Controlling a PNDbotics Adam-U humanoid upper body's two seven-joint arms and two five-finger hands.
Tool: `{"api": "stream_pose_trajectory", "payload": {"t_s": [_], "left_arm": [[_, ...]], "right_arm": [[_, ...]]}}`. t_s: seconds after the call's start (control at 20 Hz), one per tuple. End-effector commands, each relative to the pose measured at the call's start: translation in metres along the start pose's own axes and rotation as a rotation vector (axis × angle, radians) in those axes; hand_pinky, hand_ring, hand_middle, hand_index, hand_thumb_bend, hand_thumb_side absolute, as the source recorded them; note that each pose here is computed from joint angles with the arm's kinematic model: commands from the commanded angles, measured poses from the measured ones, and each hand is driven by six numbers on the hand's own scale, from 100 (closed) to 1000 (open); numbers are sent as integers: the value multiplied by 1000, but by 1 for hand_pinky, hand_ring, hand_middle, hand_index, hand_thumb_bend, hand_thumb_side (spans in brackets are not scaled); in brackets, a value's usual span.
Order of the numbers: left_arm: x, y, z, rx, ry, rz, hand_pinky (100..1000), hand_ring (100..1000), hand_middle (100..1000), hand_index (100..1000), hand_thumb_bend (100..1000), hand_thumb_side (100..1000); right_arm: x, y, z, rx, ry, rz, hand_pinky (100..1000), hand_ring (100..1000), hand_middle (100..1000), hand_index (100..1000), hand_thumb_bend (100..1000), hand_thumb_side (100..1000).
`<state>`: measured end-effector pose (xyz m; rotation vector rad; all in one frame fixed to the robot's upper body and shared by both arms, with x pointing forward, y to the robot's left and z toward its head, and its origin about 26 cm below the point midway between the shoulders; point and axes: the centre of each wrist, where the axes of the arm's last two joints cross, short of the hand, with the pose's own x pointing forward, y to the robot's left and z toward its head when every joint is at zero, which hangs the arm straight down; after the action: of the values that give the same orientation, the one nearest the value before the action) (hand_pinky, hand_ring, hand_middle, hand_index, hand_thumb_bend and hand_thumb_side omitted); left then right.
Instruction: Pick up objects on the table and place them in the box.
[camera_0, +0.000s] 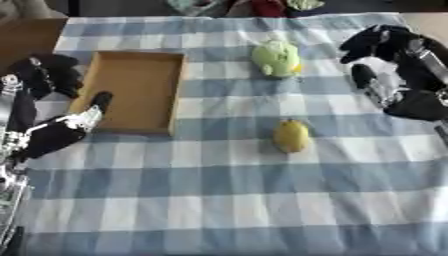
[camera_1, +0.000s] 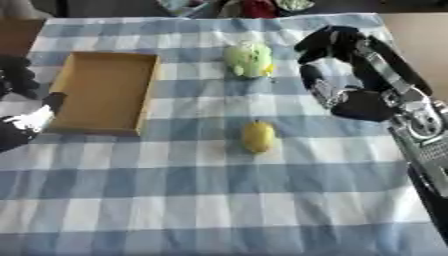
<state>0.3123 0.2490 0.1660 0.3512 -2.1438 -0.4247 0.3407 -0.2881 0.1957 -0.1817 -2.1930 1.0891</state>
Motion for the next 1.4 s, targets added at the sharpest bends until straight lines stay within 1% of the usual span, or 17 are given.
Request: {"api": "stream_pose_trajectory", "payload": {"t_s": [0.05,0.1,0.35,0.65,0.9,1.0,1.1,1.4], "left_arm": [[4,4,-2,-3,-21,-13,511,547,523,680,510,100],[4,4,-2,-4,-21,-13,511,547,523,680,510,100],[4,4,-2,-6,-21,-12,511,547,523,680,511,100],[4,4,-2,-7,-19,-12,511,547,523,680,511,100],[3,4,-2,-8,-18,-11,511,547,523,680,512,100],[4,4,-2,-8,-18,-11,512,547,523,680,513,100],[4,4,-2,-9,-18,-11,512,547,523,680,513,100],[3,3,-1,-10,-17,-10,512,546,522,680,513,100]], "right_arm": [[0,-8,-3,69,-7,57,738,693,727,770,253,502],[-2,-8,-3,87,-7,62,740,697,733,773,264,504],[-9,-6,-5,178,-19,104,763,737,783,796,392,532],[-15,-4,-10,251,-28,145,763,736,776,800,447,519],[-19,-1,-16,304,-31,170,763,736,775,801,466,516],[-21,0,-18,323,-31,178,762,735,772,801,464,506],[-23,1,-19,337,-30,184,761,734,771,801,461,521],[-29,6,-23,378,-22,192,758,729,762,798,449,526]]}}
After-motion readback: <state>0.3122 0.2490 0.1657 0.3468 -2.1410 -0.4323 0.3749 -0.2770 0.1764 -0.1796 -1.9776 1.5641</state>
